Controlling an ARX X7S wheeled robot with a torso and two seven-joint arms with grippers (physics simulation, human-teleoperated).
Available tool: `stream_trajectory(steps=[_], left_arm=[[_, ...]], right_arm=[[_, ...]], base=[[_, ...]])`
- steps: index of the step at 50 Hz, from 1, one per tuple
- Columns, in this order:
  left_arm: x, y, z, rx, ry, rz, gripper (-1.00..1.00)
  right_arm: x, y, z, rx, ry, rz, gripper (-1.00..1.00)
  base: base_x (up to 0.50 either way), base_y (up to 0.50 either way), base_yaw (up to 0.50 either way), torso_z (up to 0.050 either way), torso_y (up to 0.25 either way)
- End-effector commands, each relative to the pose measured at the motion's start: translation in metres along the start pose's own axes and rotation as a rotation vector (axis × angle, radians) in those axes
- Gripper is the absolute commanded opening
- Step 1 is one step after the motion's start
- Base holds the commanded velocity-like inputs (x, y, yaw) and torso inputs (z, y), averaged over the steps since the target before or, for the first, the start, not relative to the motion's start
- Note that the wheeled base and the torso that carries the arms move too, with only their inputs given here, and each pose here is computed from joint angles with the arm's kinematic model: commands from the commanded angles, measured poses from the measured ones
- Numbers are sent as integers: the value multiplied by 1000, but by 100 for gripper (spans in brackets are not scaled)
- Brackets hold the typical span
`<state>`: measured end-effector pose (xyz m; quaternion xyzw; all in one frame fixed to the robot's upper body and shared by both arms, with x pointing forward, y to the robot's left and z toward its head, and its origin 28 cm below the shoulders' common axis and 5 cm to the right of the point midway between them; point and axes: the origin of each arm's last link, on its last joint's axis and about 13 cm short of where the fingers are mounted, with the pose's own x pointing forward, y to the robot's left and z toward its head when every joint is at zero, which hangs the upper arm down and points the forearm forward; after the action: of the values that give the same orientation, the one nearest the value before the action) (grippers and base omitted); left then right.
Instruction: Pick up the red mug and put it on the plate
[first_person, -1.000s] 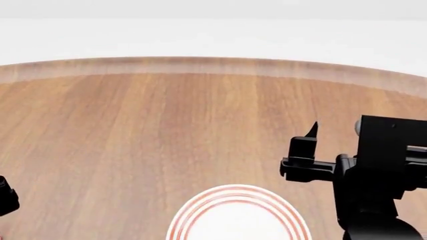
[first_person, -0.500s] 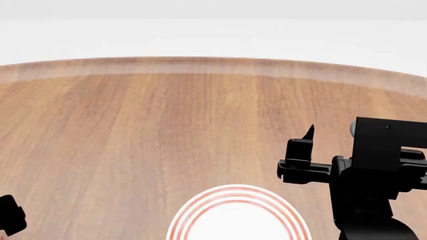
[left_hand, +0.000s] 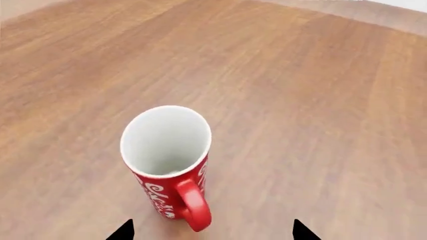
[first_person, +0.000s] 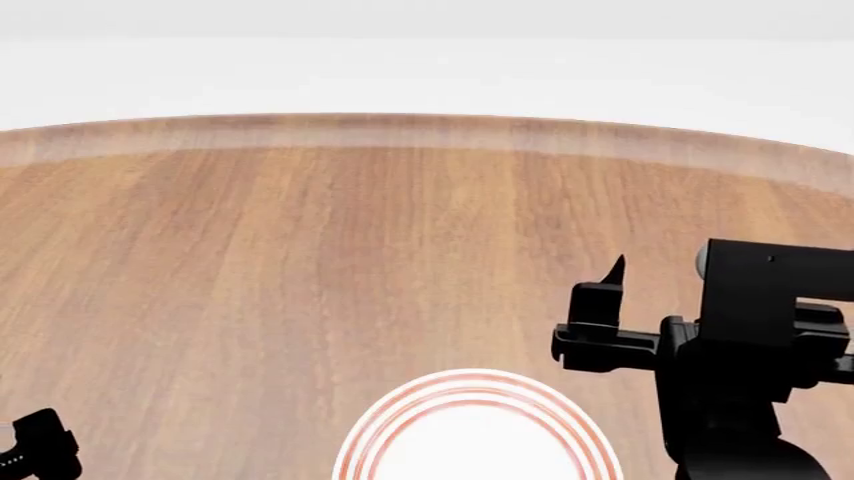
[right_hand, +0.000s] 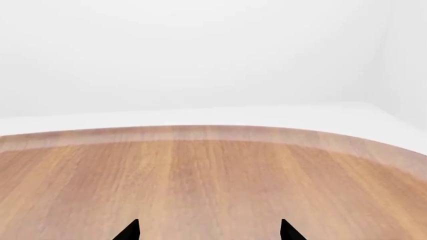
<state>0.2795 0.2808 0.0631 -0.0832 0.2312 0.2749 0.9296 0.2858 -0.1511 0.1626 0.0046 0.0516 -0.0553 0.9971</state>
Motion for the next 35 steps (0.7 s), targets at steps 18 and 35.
stream_trajectory(steps=[18, 35], left_arm=[[24, -7, -5, 22, 59, -7, 100], [50, -7, -10, 24, 107, 38, 100]], right_arm=[[2, 0, -4, 5, 9, 5, 100], [3, 2, -6, 5, 15, 10, 100]], base=[[0, 0, 0, 0, 0], [0, 0, 0, 0, 0]])
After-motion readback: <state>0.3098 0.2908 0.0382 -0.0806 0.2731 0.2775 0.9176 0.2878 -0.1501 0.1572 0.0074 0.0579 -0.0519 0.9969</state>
